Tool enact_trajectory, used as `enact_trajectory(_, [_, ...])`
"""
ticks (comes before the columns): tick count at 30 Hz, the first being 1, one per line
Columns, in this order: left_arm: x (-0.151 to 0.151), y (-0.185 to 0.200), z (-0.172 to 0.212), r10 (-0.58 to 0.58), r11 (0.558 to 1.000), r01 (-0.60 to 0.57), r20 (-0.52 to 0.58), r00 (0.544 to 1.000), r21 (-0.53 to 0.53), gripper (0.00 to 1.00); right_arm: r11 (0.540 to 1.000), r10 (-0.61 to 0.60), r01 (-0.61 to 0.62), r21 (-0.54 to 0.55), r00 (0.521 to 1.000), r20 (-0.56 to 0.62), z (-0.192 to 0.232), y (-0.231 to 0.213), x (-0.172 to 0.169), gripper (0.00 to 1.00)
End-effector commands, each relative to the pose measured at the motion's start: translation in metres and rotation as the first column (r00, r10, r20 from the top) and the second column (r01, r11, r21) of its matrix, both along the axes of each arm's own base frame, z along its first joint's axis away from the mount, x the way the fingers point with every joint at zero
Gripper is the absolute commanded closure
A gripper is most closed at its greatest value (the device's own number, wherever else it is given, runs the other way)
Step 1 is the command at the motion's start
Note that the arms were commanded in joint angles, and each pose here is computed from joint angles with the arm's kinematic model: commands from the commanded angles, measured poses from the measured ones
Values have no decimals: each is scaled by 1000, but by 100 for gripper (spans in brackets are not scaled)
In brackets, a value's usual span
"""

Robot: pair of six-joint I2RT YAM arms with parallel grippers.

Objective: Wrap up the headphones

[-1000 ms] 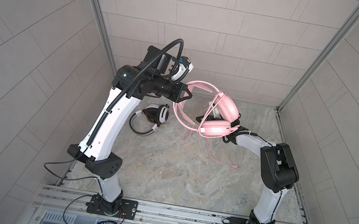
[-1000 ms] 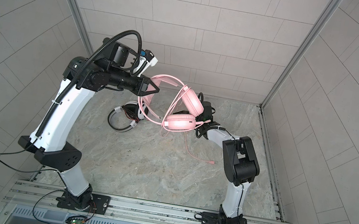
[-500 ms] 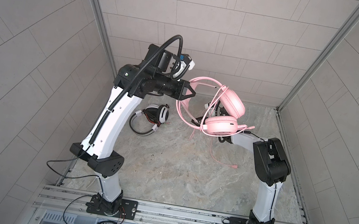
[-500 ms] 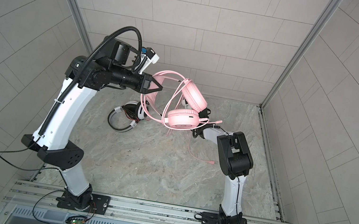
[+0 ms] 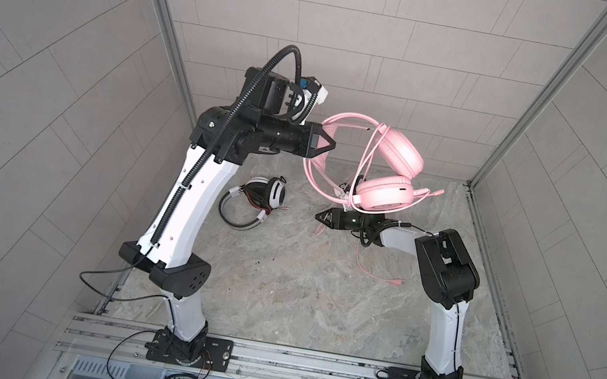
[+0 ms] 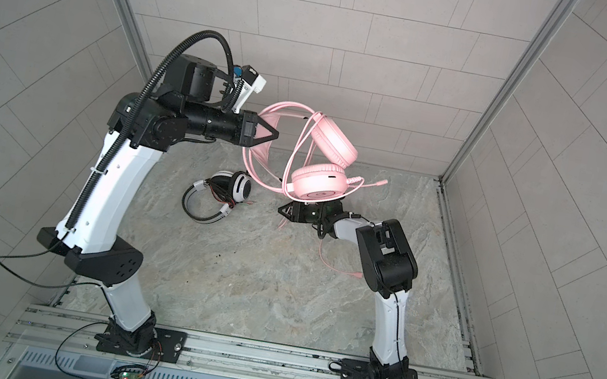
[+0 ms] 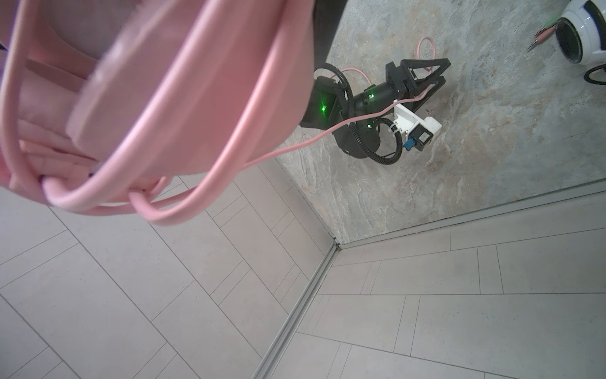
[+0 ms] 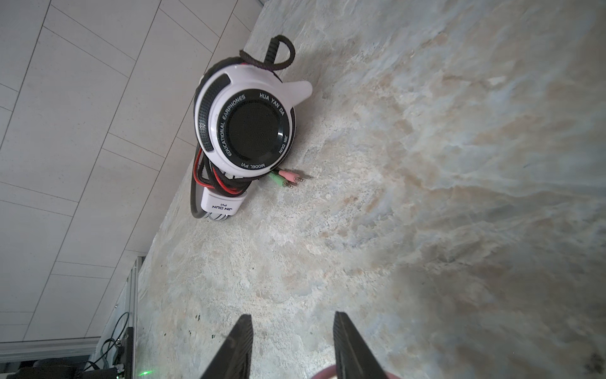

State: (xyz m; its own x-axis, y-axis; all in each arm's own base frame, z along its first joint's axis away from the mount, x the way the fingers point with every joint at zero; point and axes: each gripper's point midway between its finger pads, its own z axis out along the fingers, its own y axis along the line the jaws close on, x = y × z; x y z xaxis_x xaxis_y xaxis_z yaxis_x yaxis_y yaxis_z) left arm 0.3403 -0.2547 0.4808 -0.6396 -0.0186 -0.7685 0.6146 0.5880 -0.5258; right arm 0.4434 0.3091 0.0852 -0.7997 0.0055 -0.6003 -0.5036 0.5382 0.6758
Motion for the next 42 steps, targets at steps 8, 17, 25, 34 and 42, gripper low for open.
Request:
enact_trajectory(8, [6,-2,82,18,968,20,152,988,-250,100,1000,18,-19,-18,999,-39,-18,-4,-20,63])
enact_trajectory(17, [22,9,90,65,954,-17,149,987,-298,100,1000,22,-23,-16,998,-58,-25,-4,-31,84])
enact_trajectory(25, [41,14,92,91,940,-40,135,987,-338,100,999,-5,3,-44,998,-61,-29,-12,-38,94])
enact_trajectory(34, [87,58,66,264,927,-227,86,961,-299,100,983,-128,116,-145,989,-77,-28,-47,-75,100])
enact_trajectory(42, [132,131,48,536,815,-506,37,843,-283,100,944,-151,128,-305,987,-53,-18,-92,-140,100])
